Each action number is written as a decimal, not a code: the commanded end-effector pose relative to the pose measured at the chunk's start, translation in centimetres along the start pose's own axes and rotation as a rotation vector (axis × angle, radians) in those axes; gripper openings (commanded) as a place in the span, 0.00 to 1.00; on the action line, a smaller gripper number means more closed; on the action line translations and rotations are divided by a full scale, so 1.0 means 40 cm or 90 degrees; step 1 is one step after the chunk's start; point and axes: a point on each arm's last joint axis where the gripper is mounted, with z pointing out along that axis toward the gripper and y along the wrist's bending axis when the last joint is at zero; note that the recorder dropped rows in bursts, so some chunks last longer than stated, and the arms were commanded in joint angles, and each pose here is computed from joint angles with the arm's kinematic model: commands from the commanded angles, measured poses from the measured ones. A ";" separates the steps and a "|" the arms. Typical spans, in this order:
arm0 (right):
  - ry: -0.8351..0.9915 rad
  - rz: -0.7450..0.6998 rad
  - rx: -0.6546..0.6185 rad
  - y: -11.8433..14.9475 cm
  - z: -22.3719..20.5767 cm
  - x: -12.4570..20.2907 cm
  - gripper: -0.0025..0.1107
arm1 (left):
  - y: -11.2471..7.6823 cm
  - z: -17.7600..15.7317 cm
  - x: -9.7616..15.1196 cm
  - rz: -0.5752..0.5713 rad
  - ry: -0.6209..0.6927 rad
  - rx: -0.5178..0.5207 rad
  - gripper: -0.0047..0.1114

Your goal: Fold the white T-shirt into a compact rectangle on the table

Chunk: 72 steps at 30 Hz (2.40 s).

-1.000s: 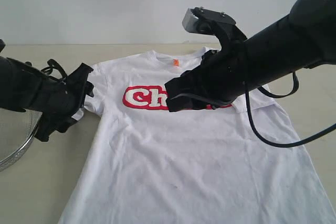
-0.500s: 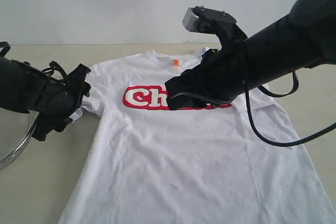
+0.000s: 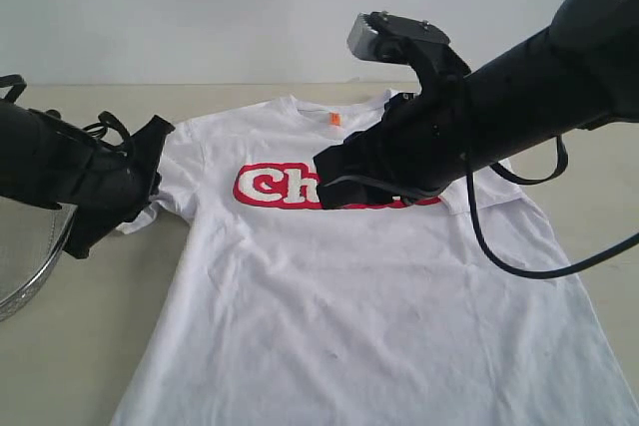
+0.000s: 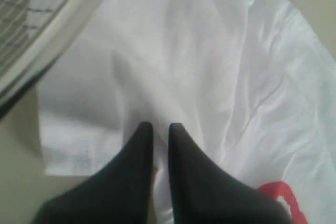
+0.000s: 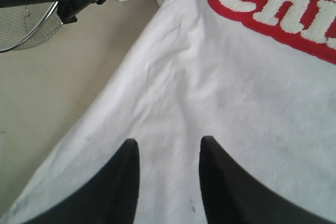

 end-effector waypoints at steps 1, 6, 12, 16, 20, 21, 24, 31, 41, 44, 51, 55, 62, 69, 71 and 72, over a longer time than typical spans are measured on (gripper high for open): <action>-0.007 -0.007 0.001 0.003 -0.004 -0.006 0.32 | -0.004 0.000 -0.006 0.005 -0.012 0.003 0.08; -0.007 -0.007 0.001 0.003 -0.004 -0.006 0.32 | -0.004 0.000 -0.005 0.011 -0.007 0.005 0.08; -0.007 -0.007 0.001 0.003 -0.004 -0.006 0.32 | -0.016 -0.014 -0.001 0.012 0.016 0.020 0.14; -0.007 -0.007 0.001 0.003 -0.004 -0.006 0.32 | -0.016 -0.014 0.002 0.020 0.026 0.022 0.41; -0.007 -0.007 0.001 0.003 -0.004 -0.006 0.32 | -0.017 -0.014 0.015 0.021 0.062 0.026 0.67; -0.007 -0.007 0.001 0.003 -0.004 -0.006 0.32 | -0.018 -0.015 0.016 0.021 0.065 0.027 0.70; -0.007 -0.007 0.001 0.003 -0.004 -0.006 0.32 | -0.018 -0.015 0.021 0.021 0.080 0.029 0.71; -0.007 -0.007 0.001 0.003 -0.004 -0.006 0.32 | -0.011 0.001 0.024 0.007 0.073 0.016 0.71; -0.007 -0.007 0.001 0.003 -0.004 -0.006 0.32 | -0.027 0.053 0.042 0.020 0.102 0.017 0.71; -0.007 -0.007 0.001 0.003 -0.004 -0.006 0.32 | -0.031 0.055 0.030 0.033 0.070 0.018 0.67; -0.007 -0.007 0.001 0.003 -0.004 -0.006 0.32 | -0.031 0.056 0.019 0.039 0.039 0.016 0.32; -0.007 -0.007 0.001 0.003 -0.004 -0.006 0.32 | -0.031 0.056 0.014 0.042 0.026 0.015 0.14; -0.012 -0.005 0.005 0.002 -0.004 -0.008 0.32 | -0.065 0.054 0.010 0.218 0.014 0.066 0.08; -0.020 -0.005 0.012 -0.001 -0.004 -0.011 0.32 | -0.122 0.046 0.011 0.396 0.029 0.124 0.08; -0.020 -0.005 0.012 -0.001 -0.004 -0.011 0.32 | -0.135 0.042 0.016 0.456 0.049 0.137 0.08; -0.020 -0.005 0.012 -0.001 -0.004 -0.011 0.32 | -0.138 0.041 0.021 0.471 0.064 0.141 0.08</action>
